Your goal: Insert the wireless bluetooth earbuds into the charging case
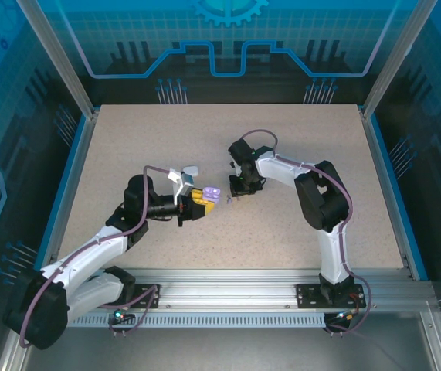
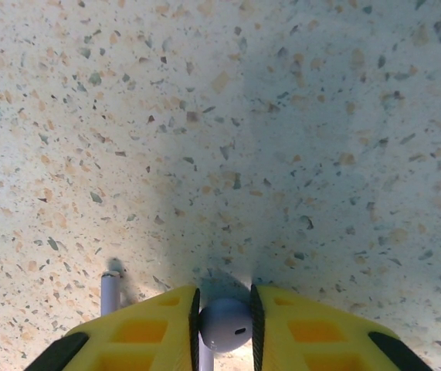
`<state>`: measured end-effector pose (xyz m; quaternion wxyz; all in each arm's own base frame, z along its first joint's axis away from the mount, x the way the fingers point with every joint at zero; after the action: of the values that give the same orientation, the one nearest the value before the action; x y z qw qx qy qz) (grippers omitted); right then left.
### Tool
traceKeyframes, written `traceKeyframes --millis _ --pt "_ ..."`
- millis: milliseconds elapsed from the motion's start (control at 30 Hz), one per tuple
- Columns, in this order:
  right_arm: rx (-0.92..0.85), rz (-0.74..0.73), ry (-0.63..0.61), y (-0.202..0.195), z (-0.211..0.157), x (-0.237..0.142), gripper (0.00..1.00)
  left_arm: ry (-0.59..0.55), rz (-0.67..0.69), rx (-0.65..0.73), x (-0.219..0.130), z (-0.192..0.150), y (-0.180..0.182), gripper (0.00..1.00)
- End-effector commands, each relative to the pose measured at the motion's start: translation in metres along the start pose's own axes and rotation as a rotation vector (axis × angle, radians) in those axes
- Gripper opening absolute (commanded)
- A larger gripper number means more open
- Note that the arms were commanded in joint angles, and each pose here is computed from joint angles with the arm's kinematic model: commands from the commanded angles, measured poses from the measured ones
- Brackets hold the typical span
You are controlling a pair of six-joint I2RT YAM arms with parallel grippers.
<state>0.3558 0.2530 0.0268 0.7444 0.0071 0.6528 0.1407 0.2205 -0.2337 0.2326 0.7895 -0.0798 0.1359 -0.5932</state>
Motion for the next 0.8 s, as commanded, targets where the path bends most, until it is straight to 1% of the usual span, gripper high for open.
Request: traceKeyframes --millis 0,300,500,767 --pt "-0.010 0.002 0.037 0.008 -0.017 -0.006 0.24 -0.012 0.014 0.015 -0.002 0.007 0.003 0.14" --pt "0.019 0.044 -0.076 0.002 -0.007 -0.033 0.22 -0.007 0.036 -0.026 0.002 0.003 0.012 0.14" --pt "0.034 0.080 -0.175 0.000 0.001 -0.053 0.21 -0.008 0.078 -0.088 0.009 -0.001 0.028 0.14" --pt "0.017 0.169 -0.343 0.013 0.013 -0.101 0.20 -0.040 0.162 -0.173 0.016 -0.002 0.053 0.14"
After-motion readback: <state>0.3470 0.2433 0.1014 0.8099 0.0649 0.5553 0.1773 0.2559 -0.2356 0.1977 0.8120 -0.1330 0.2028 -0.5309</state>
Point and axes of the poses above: each hand's point on the last joint's axis, 136 mm out from that joint toward the fingers, its own x axis out along the fingers, its own y axis along the line the jaws close on, z = x × y, the point moved 1 cm from there along -x, back along the fingers, and after that the axes turned 1 degree about x, right-handed, at the moved point
